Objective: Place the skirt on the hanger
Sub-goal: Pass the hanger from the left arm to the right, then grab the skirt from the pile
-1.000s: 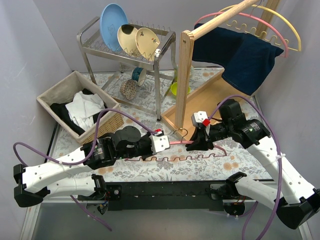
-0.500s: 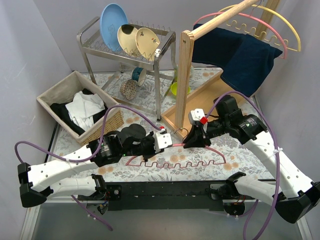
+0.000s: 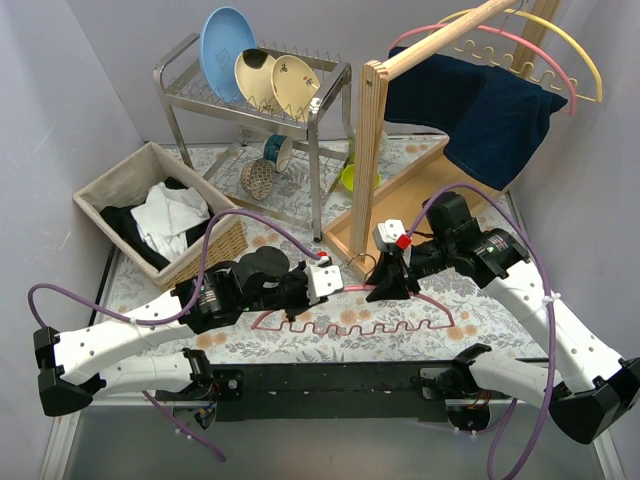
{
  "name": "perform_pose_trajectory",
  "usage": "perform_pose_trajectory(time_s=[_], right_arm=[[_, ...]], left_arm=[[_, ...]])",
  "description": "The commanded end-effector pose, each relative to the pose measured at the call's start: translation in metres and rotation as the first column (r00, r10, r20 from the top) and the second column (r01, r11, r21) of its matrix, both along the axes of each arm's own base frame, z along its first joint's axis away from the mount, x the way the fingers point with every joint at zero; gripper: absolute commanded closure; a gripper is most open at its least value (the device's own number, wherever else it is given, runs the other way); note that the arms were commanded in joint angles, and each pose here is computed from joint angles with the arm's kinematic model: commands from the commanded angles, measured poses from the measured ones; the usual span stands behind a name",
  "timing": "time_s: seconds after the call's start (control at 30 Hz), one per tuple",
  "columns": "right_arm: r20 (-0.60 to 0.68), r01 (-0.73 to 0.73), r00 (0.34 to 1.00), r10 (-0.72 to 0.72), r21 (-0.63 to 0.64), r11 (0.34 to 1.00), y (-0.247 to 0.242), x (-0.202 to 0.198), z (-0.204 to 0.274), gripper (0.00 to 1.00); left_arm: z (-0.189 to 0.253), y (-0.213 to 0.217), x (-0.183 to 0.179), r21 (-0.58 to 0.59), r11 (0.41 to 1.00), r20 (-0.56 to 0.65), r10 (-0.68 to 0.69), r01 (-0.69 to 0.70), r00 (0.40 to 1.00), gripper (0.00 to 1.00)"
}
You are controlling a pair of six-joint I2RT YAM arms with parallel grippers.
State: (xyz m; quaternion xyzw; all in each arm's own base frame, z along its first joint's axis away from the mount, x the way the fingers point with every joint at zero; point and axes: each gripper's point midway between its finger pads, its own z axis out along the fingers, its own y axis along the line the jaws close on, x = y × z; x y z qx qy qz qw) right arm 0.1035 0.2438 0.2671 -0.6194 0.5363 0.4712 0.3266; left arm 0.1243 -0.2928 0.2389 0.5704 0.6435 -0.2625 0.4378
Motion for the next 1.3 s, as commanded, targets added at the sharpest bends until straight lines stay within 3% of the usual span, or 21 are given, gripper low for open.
perform_pose_trajectory(time_s=[0.0,0.07,0.1,0.2,0.23,0.27,0.3,0.43,0.53,0.7,0.73,0.83,0.93,0.97,1.0,1.03,1.07,1.1,1.2,1.27], right_arm=[[-0.021,-0.026,0.999,0.026,0.014,1.0,0.003,-0.004,0.003,0.65],[-0.023,-0.034,0.999,0.034,0.024,0.999,0.004,-0.005,0.006,0.79],[-0.024,-0.036,0.999,0.037,0.028,0.999,0.004,-0.006,0.008,0.98],[-0.013,-0.006,1.0,0.006,0.023,1.0,0.004,-0.002,0.01,0.99],[-0.006,0.024,1.0,-0.023,0.015,1.0,0.004,0.003,0.009,0.99],[0.008,0.065,0.998,-0.065,0.006,0.998,0.001,0.01,0.007,0.99],[0.034,0.129,0.991,-0.129,-0.015,0.992,-0.004,0.019,0.002,0.99],[0.056,0.257,0.965,-0.257,0.004,0.966,-0.022,0.033,-0.004,0.99],[0.056,0.32,0.946,-0.32,0.01,0.947,-0.032,0.041,-0.006,0.99],[0.054,0.364,0.93,-0.364,0.018,0.931,-0.039,0.049,-0.01,0.99],[0.052,0.364,0.93,-0.365,0.02,0.931,-0.039,0.049,-0.01,0.99],[0.043,0.355,0.933,-0.356,0.028,0.934,-0.038,0.049,-0.01,0.99],[0.032,0.349,0.936,-0.35,0.034,0.936,-0.038,0.048,-0.01,0.99],[0.031,0.348,0.937,-0.349,0.034,0.937,-0.038,0.048,-0.01,0.99],[0.033,0.347,0.937,-0.348,0.039,0.937,-0.038,0.048,-0.009,0.99],[0.032,0.35,0.936,-0.351,0.038,0.936,-0.039,0.048,-0.009,0.99],[0.03,0.351,0.935,-0.352,0.04,0.936,-0.039,0.048,-0.009,0.99],[0.032,0.351,0.935,-0.352,0.042,0.935,-0.04,0.047,-0.009,0.99],[0.033,0.358,0.932,-0.36,0.044,0.932,-0.042,0.046,-0.009,0.99],[0.034,0.359,0.932,-0.36,0.046,0.932,-0.042,0.047,-0.008,0.99]], left_arm=[[0.033,-0.003,0.003,-0.104,0.995,0.055,0.001,0.005,0.998,1.0],[0.033,-0.004,0.004,-0.101,0.995,0.054,0.001,0.005,0.999,1.0],[0.032,-0.004,0.004,-0.098,0.995,0.053,0.002,0.003,0.999,1.0],[0.033,-0.005,0.008,-0.12,0.992,0.054,0.029,-0.023,0.998,1.0],[0.035,-0.006,0.01,-0.151,0.987,0.043,0.055,-0.048,0.998,0.93],[0.039,-0.001,0.021,-0.17,0.977,0.047,0.139,-0.129,0.989,0.81],[0.046,0.001,0.031,-0.212,0.957,0.036,0.21,-0.198,0.977,0.5],[0.065,0.029,0.057,-0.3,0.85,-0.028,0.446,-0.433,0.895,0.05],[0.082,0.051,0.063,-0.358,0.782,-0.056,0.528,-0.511,0.847,0.02],[0.117,0.103,0.071,-0.495,0.606,-0.093,0.676,-0.623,0.731,0.02],[0.12,0.123,0.081,-0.504,0.521,-0.093,0.76,-0.689,0.643,0.02],[0.133,0.145,0.095,-0.528,0.404,-0.083,0.851,-0.747,0.519,0.02],[0.141,0.145,0.116,-0.512,0.362,-0.058,0.89,-0.779,0.451,0.02],[0.137,0.139,0.124,-0.492,0.383,-0.053,0.883,-0.782,0.466,0.02],[0.133,0.163,0.147,-0.472,0.308,-0.058,0.924,-0.826,0.378,0.02],[0.124,0.166,0.167,-0.449,0.278,-0.102,0.928,-0.849,0.358,0.04],[0.119,0.163,0.178,-0.435,0.312,-0.15,0.9,-0.844,0.41,0.06],[0.117,0.21,0.202,-0.434,0.177,-0.191,0.94,-0.883,0.283,0.07],[0.121,0.271,0.226,-0.476,-0.015,-0.336,0.927,-0.879,0.166,0.05],[0.106,0.292,0.248,-0.42,-0.099,-0.421,0.902,-0.902,0.097,0.02]])
